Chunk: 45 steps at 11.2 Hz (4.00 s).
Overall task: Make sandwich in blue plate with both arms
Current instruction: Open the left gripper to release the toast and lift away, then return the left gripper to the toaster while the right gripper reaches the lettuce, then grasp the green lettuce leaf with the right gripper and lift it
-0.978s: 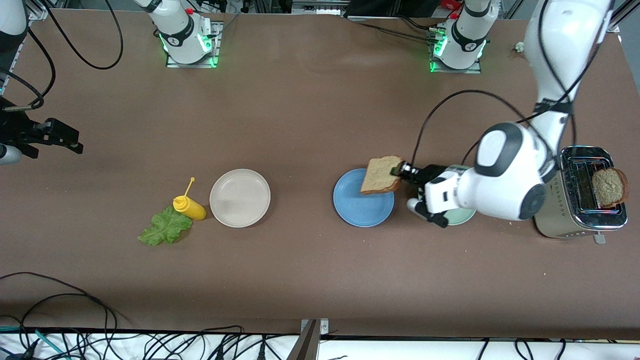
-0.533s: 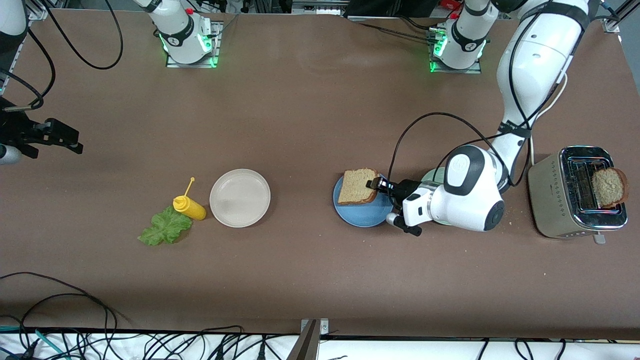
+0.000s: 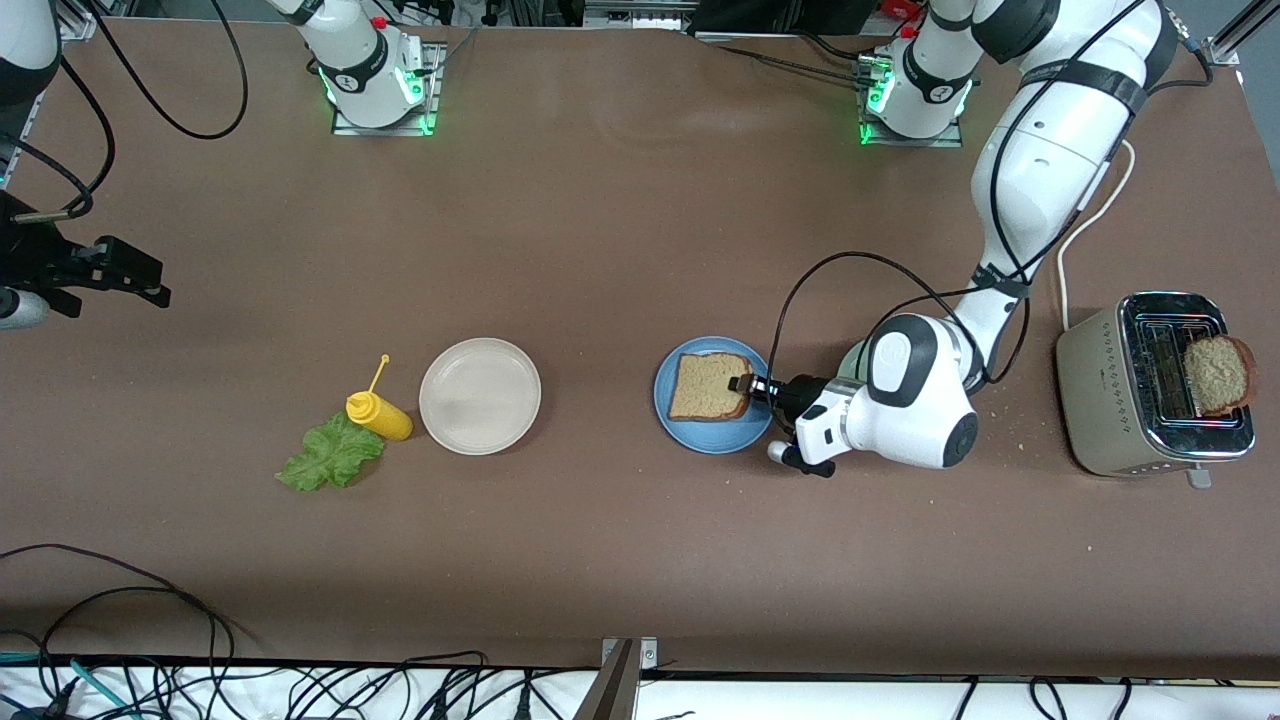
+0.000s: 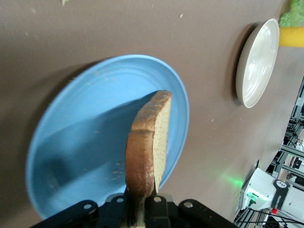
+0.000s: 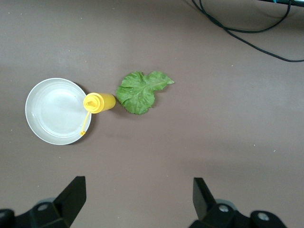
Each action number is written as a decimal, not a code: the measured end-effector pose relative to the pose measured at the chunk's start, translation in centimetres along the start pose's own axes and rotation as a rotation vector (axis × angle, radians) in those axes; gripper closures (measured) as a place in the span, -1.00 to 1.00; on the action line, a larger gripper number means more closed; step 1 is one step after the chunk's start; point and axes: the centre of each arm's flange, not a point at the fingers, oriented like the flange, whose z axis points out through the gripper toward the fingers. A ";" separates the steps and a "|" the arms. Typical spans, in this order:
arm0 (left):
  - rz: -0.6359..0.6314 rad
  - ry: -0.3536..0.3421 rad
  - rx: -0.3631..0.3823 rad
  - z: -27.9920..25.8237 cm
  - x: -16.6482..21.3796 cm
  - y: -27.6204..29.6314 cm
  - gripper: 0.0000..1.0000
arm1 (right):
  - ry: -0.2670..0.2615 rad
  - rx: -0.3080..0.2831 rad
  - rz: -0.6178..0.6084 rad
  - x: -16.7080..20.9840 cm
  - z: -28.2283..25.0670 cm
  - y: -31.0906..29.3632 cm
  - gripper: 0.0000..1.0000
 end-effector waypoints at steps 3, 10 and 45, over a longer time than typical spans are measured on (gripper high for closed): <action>-0.018 -0.028 -0.037 2.3 -0.6 0.6 0.81 | 0.000 0.000 0.000 0.0 0.0 0.0 -1.00; -0.070 -0.045 -0.075 3.3 -1.6 -0.6 0.15 | 0.000 0.000 0.001 0.0 0.0 0.0 -1.00; 0.096 0.249 0.849 -40.5 -25.4 12.6 -1.00 | 0.050 -0.044 0.000 2.5 37.6 -1.2 -1.00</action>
